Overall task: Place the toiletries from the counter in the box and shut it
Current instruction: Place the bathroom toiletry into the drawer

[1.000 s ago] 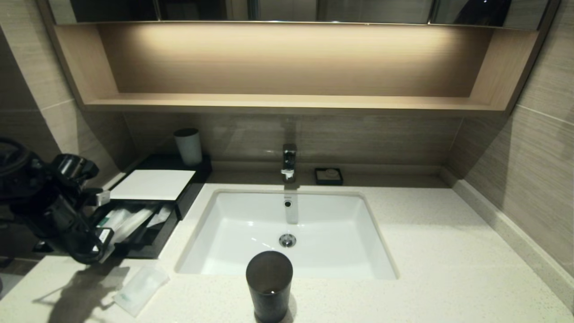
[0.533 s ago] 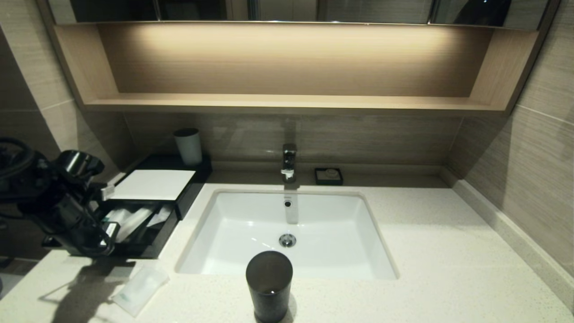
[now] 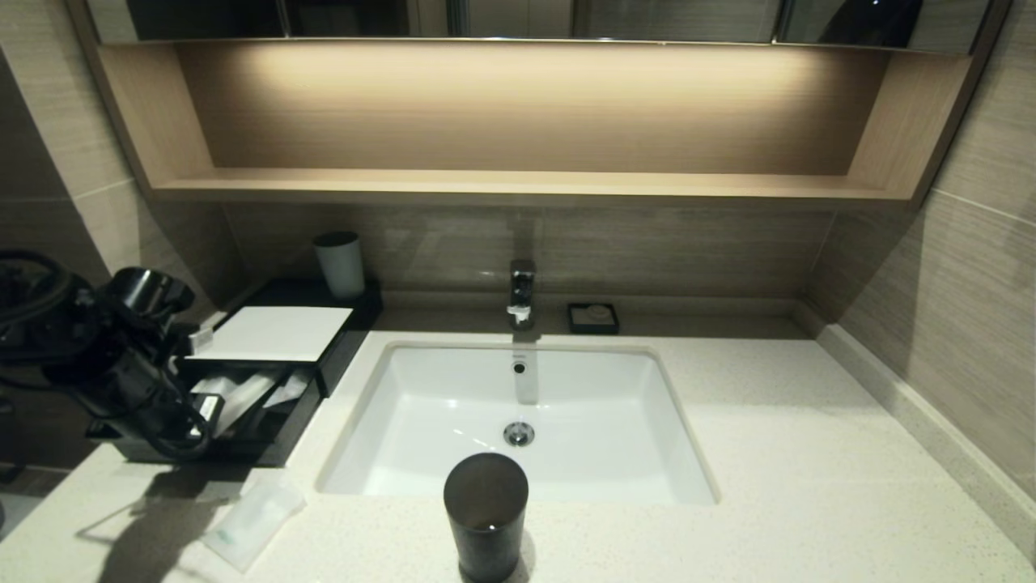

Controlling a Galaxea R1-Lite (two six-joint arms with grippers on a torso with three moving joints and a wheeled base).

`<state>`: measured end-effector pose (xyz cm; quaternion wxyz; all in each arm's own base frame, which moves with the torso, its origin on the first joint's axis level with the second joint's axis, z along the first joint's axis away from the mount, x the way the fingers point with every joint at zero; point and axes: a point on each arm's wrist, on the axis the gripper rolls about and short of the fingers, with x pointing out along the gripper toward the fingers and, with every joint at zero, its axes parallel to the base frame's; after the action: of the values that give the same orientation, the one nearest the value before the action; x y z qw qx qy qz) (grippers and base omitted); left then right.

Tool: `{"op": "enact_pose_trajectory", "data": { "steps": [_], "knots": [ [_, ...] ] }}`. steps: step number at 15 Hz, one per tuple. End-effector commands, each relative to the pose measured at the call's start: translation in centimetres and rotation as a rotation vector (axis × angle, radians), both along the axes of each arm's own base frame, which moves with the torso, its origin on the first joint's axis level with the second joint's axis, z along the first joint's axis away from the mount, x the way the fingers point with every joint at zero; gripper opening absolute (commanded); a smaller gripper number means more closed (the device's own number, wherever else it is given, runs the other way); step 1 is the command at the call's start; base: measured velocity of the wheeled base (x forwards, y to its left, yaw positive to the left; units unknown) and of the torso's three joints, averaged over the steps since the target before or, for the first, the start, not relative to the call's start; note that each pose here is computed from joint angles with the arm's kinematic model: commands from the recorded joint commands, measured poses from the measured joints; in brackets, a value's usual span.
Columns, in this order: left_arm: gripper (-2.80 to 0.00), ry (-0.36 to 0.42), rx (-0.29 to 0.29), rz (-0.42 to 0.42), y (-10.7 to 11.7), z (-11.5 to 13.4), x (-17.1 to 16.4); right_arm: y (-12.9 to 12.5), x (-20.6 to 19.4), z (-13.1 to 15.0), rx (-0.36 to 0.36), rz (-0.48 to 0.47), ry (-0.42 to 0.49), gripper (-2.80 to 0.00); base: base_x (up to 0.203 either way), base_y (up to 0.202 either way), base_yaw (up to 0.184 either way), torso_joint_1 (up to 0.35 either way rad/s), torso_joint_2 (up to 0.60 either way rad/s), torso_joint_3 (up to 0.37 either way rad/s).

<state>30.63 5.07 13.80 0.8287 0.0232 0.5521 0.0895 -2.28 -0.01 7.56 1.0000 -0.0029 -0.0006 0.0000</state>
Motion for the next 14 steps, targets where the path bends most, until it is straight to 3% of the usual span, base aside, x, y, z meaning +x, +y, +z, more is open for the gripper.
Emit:
{"op": "enact_pose_trajectory", "data": {
  "steps": [1,14],
  "knots": [
    [-2.80,0.003,0.001,-0.001,0.0,-0.3,0.3,0.0,0.0,0.0,0.000,0.002,0.001,-2.80,0.000,0.000,0.000,0.000,0.00,0.000],
    [-2.80,-0.089,-0.006,0.020,-0.5,1.3,0.8,0.0,0.0,0.0,0.000,0.001,0.001,-2.80,0.000,0.000,0.000,0.000,0.00,0.000]
  ]
}}
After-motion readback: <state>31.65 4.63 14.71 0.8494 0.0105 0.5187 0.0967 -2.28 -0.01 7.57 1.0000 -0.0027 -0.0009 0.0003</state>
